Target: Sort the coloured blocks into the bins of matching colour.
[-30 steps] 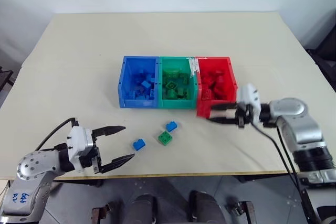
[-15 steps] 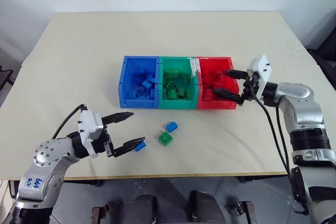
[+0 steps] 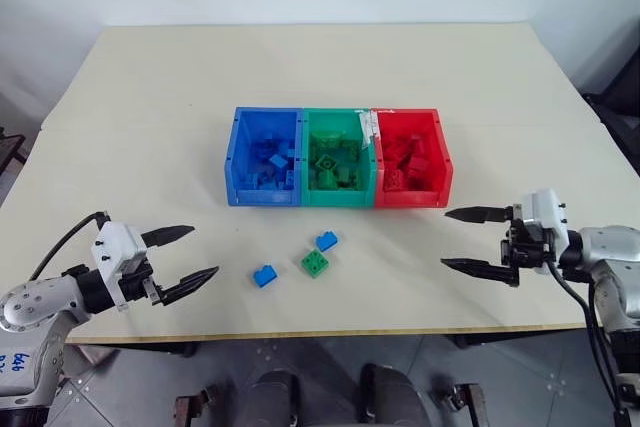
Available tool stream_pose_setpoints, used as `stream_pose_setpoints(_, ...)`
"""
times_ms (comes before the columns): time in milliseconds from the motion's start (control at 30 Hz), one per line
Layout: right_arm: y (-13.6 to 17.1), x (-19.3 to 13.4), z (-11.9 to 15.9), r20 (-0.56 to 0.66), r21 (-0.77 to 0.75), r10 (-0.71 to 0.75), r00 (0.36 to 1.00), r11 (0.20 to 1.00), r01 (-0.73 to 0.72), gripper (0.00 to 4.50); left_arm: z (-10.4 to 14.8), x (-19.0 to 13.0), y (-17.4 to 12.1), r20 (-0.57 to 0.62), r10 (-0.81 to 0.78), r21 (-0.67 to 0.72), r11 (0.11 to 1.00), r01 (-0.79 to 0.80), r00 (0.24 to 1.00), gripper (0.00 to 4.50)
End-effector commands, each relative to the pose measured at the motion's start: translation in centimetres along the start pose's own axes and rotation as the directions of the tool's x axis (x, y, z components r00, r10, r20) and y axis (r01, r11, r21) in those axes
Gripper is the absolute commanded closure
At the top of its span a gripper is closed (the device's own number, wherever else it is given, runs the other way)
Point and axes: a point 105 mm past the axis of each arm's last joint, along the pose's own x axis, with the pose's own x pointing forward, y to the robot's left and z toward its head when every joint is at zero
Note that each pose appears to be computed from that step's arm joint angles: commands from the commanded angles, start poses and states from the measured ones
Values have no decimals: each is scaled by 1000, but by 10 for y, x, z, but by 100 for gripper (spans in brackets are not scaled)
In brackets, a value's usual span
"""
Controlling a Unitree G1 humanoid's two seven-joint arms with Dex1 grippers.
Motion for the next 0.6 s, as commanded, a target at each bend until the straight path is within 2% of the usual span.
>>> stream_pose_setpoints(33,3,-4,10,19,-56,-1,1000,998,2,4,23,22,-19,19,-118,28,993,117,993,0)
stream_pose_setpoints(133,6,0,13,36,-72,10,999,997,-7,4,37,49,-36,45,-192,11,981,192,980,0)
stream_pose_setpoints(200,9,3,14,43,-73,18,999,997,-15,4,36,71,-44,-17,-203,19,979,203,979,0)
stream_pose_setpoints(267,12,6,13,42,-67,24,999,998,-21,4,36,93,-46,-57,-177,20,984,178,983,0)
stream_pose_setpoints(400,17,10,13,41,-65,24,999,998,-21,4,44,130,-49,-74,-148,-76,987,142,986,0)
stream_pose_setpoints(600,27,12,13,39,-52,24,999,998,-22,4,48,166,-52,-184,-133,-120,986,112,974,0)
